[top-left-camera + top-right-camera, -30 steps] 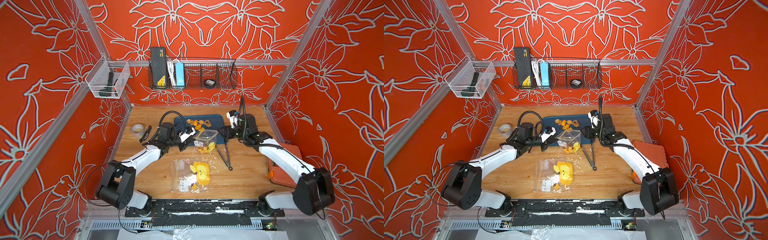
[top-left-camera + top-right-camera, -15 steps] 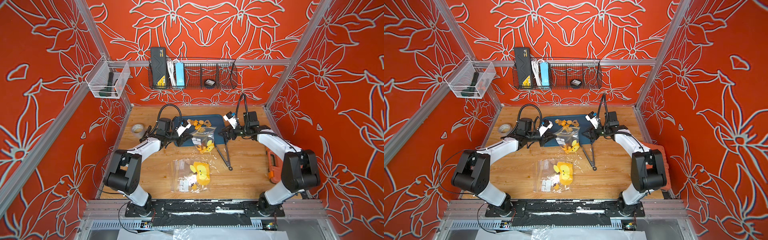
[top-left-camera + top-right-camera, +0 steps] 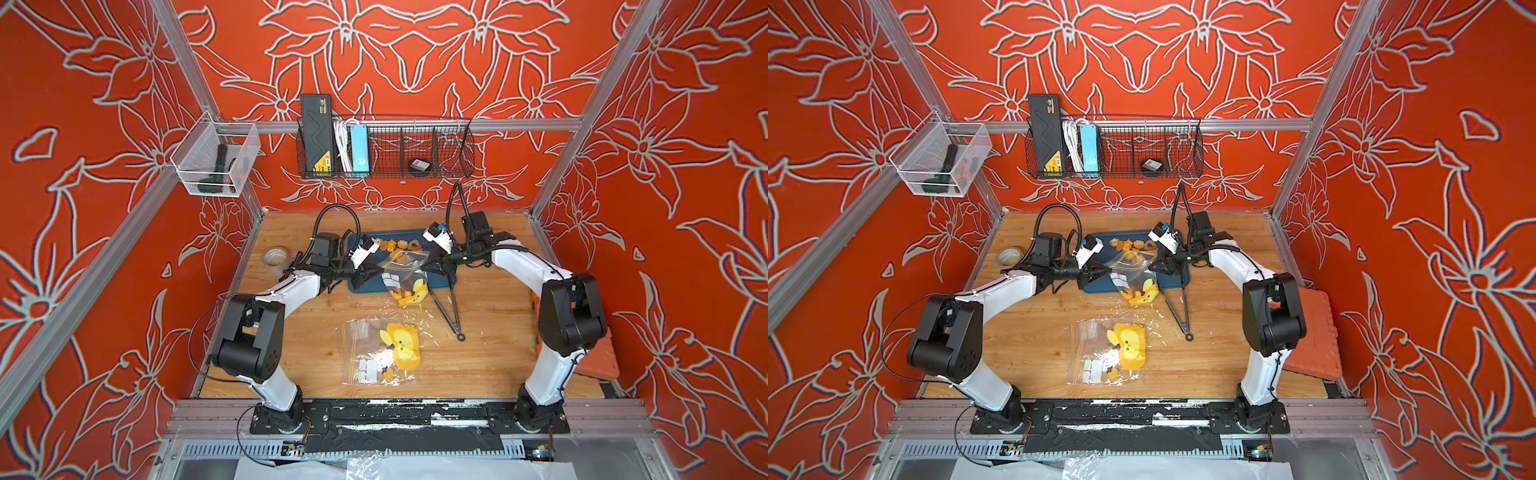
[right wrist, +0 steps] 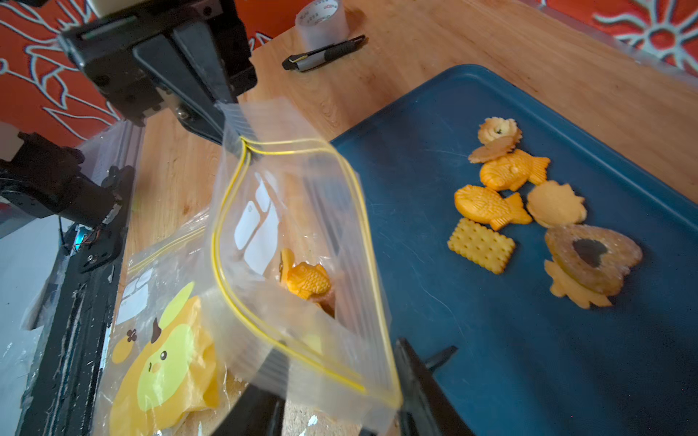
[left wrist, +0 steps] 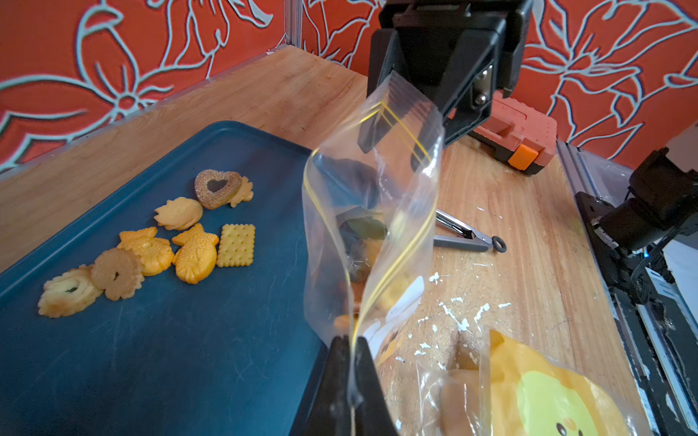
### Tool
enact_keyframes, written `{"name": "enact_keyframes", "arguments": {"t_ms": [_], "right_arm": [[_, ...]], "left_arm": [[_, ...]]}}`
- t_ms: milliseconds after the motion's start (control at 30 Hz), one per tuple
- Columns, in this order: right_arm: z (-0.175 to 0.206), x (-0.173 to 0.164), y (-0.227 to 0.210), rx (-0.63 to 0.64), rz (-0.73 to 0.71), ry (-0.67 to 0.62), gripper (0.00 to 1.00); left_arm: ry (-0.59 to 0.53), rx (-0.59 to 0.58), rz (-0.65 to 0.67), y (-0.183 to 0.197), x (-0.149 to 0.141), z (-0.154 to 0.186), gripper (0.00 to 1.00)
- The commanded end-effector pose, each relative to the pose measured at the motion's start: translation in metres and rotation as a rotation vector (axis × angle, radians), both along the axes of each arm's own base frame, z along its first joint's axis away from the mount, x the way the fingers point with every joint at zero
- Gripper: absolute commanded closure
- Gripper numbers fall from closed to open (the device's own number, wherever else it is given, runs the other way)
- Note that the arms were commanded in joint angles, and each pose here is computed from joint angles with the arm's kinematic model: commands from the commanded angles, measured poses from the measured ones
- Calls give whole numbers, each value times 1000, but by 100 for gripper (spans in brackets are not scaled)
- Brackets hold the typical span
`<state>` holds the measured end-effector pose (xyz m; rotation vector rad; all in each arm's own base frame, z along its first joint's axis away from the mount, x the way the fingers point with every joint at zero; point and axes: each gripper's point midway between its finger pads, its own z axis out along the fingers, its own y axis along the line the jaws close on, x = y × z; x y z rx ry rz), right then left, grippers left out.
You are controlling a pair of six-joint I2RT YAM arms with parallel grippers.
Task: Put the cookies into a resealable bag to prevent moisture
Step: Close the ziploc bag at the center of the board.
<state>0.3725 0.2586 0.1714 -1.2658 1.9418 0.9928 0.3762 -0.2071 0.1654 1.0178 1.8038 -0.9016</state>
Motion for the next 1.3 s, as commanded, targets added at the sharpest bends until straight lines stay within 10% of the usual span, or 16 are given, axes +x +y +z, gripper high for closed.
{"name": "enact_keyframes", "arguments": {"t_ms": [0, 133, 233, 900, 1267], "right_arm": [[8, -2, 1, 2, 48, -35, 57], [16, -4, 3, 13, 68, -33, 70], [18, -8, 4, 8, 84, -22, 100], [52, -40, -25, 29, -258, -104, 100], [15, -77, -26, -161, -274, -97, 99]], "left_arm": [[6, -7, -17, 1, 1, 1, 100], [7, -5, -17, 1, 1, 1, 100], [6, -4, -12, 2, 2, 1, 100], [-119, -28, 7, 13, -7, 42, 100], [-92, -34, -105, -6, -24, 27, 100]]}}
